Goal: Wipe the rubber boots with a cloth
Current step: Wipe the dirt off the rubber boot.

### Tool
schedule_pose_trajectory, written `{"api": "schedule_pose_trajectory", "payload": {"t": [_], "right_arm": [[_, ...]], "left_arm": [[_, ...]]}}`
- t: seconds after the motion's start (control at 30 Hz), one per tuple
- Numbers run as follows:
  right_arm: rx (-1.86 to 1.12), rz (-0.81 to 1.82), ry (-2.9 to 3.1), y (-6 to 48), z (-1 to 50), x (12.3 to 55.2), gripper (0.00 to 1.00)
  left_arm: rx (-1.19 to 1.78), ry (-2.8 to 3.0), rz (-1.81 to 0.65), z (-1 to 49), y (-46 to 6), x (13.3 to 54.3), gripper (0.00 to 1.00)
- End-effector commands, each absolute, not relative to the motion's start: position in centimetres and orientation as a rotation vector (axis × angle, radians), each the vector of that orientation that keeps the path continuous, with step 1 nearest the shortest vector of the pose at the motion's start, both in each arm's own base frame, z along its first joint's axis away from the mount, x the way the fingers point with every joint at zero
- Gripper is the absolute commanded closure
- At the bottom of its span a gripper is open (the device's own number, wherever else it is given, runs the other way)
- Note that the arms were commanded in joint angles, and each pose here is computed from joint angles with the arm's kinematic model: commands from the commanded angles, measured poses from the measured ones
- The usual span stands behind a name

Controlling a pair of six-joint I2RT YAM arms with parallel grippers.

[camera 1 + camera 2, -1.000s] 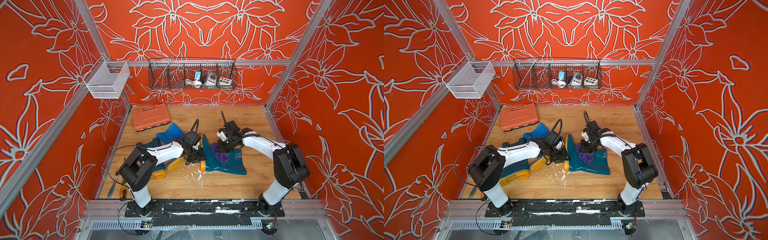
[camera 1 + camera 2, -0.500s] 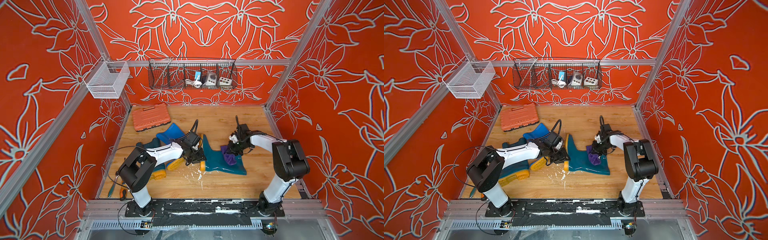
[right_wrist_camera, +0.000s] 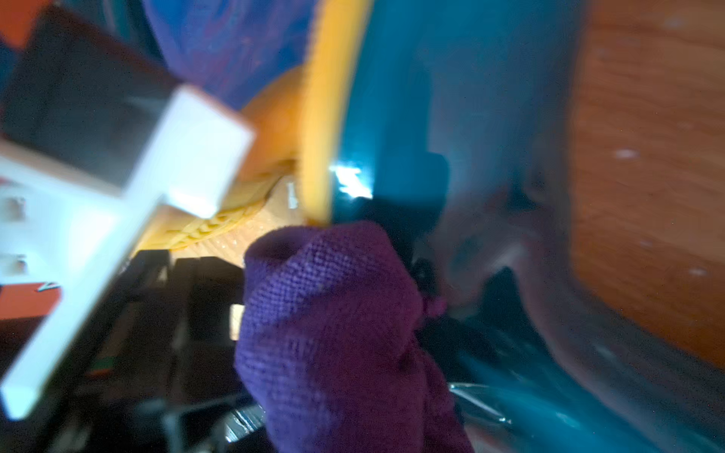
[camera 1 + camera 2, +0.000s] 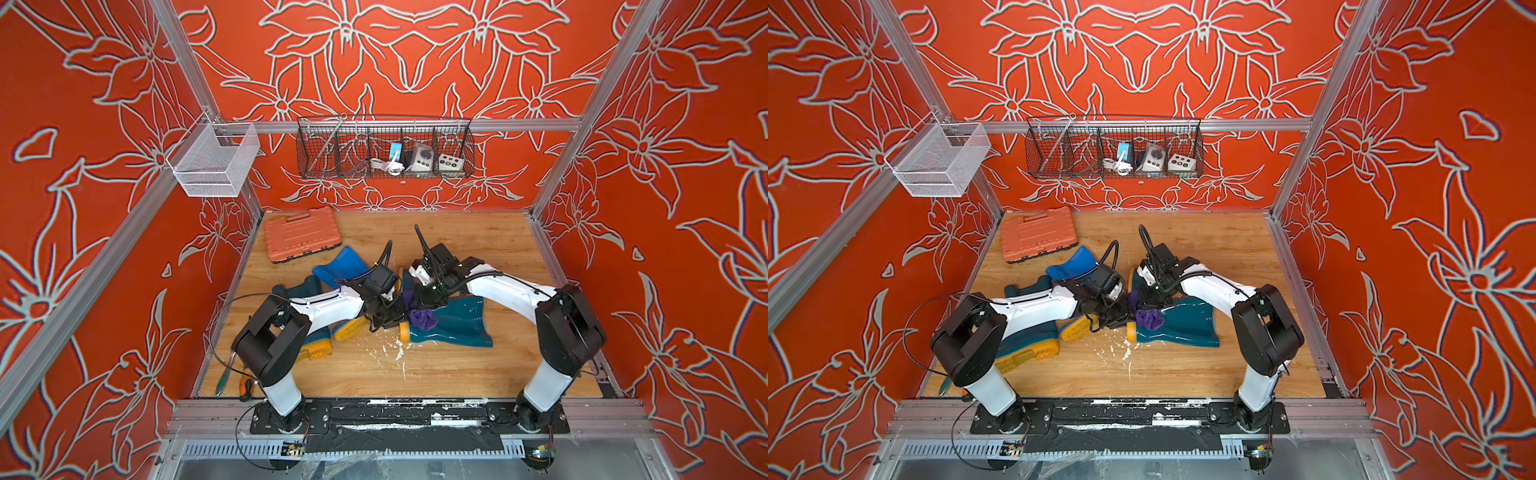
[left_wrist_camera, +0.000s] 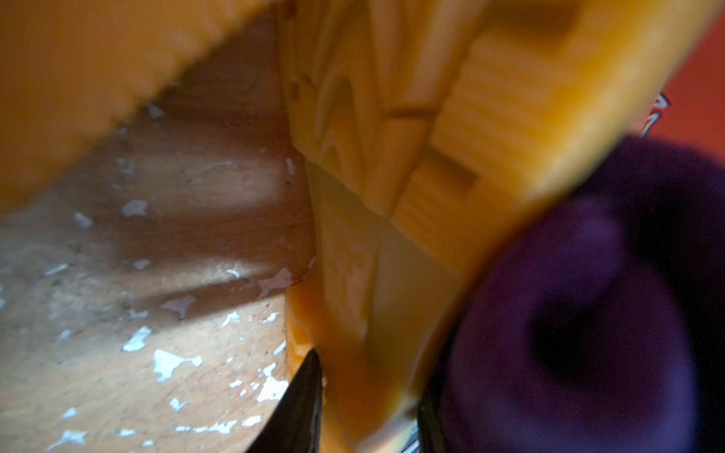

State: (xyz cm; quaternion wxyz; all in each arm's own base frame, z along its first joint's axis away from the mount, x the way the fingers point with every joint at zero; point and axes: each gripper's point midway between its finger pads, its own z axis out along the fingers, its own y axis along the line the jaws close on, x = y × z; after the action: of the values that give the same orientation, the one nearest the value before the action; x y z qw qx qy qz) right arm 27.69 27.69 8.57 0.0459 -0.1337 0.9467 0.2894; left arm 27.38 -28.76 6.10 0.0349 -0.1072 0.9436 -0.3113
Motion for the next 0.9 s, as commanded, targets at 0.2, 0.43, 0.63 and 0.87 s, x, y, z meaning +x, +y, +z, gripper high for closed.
{"api": "schedule_pose_trajectory", "payload": {"t": [0.2,0.43,0.63,0.87], "right_arm": [[0.114,0.736,2.979,12.8,6.0,29.5,1.0],[-0.315,0.783,2.844,24.0,10.3,26.7,1.0],[-0.463,0.705,2.953,26.1,7.1,24.1,1.0],[0.126,0.664,2.987,12.5,5.4,26.4,1.0]], "left_arm": [[-0.388,2.882,-0.931,6.5,-28.0,28.4,0.65],[-0.366,2.858,-0.931,7.4,-27.7,28.9,0.58],[-0.43,2.872,-0.926,6.6,-26.9,28.8,0.66],[-0.477,2.849,-0.956,6.7,-26.4,28.7,0.7]]}}
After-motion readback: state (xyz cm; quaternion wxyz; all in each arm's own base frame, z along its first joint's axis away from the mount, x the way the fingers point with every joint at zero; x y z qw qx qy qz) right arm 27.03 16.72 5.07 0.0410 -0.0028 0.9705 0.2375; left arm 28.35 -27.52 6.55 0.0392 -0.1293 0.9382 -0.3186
